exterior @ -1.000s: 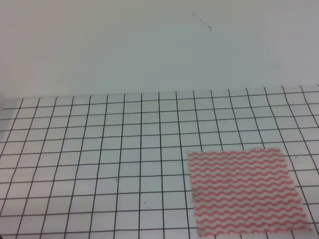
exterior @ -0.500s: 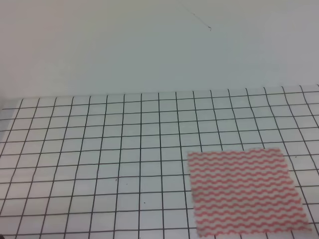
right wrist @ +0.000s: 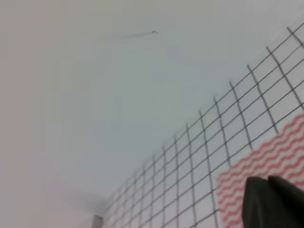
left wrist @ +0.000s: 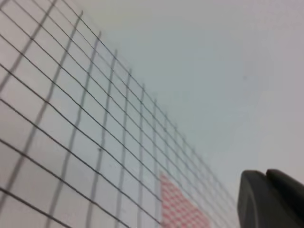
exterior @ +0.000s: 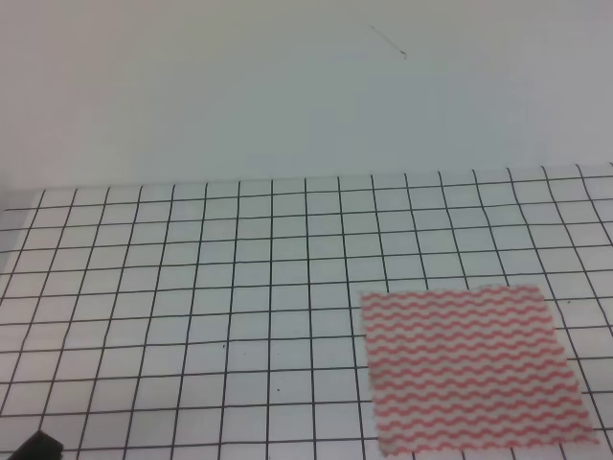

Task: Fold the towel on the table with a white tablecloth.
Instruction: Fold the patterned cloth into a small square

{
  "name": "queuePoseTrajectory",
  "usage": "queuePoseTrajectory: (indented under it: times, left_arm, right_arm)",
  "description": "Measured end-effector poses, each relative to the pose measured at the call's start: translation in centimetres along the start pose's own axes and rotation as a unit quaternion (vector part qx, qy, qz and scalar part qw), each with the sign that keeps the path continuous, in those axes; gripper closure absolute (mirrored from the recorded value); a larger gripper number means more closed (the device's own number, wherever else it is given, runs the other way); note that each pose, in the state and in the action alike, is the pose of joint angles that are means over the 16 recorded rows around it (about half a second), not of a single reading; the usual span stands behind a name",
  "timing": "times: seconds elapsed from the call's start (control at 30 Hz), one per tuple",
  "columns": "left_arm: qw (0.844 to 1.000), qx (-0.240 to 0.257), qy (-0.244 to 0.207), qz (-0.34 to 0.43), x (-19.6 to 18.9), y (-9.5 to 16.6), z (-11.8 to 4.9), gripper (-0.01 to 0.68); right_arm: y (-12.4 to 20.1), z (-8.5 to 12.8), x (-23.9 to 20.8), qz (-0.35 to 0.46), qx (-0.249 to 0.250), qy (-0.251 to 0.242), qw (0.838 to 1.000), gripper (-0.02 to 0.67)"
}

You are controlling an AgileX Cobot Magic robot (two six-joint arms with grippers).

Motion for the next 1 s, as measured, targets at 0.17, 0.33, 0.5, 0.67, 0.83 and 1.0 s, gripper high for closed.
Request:
queuePoseTrajectory:
  times: [0.17,0.33,0.5,0.67,0.83,1.0]
  left_arm:
    - [0.996,-0.084,0.024,0.003,0.0,0.1,-0.8,0.674]
    - [0.991,-0.128,0.035,-0.006,0.0,-0.3,-1.1,0.674]
    - [0.991,-0.126,0.036,-0.02,0.0,-0.8,-1.1,0.674]
    - [0.995,-0.084,0.047,-0.023,-0.1,-0.9,-1.5,0.674]
    - [0.997,0.004,0.076,-0.023,-0.5,-1.3,-3.2,0.674]
    - [0.987,0.108,0.112,-0.033,-1.1,-2.4,-5.8,0.674]
  right_arm:
    - [-0.4,0.9,0.0,-0.008,0.075,-0.026,0.997,0.652]
    - [-0.8,1.3,-0.1,-0.017,0.11,-0.039,0.993,0.652]
    - [-0.8,1.5,-0.1,-0.017,0.098,-0.044,0.994,0.652]
    - [-0.9,3.0,-0.5,-0.01,0.026,-0.066,0.997,0.652]
    - [-1.5,5.5,-1.2,-0.008,-0.087,-0.095,0.992,0.652]
    - [-2.3,8.3,-1.6,-0.003,-0.219,-0.105,0.97,0.652]
Point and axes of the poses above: a point on each arm's last joint axis where the gripper is mounted, x pointing out along that axis toward the gripper, z along the wrist's bending axis when the last joint is at zero, y = z × x, the point moved 7 cm from there along x, pointing out along that axis toward the gripper, and after that the axes turned 10 degrees about x, right-handed, at the moved point
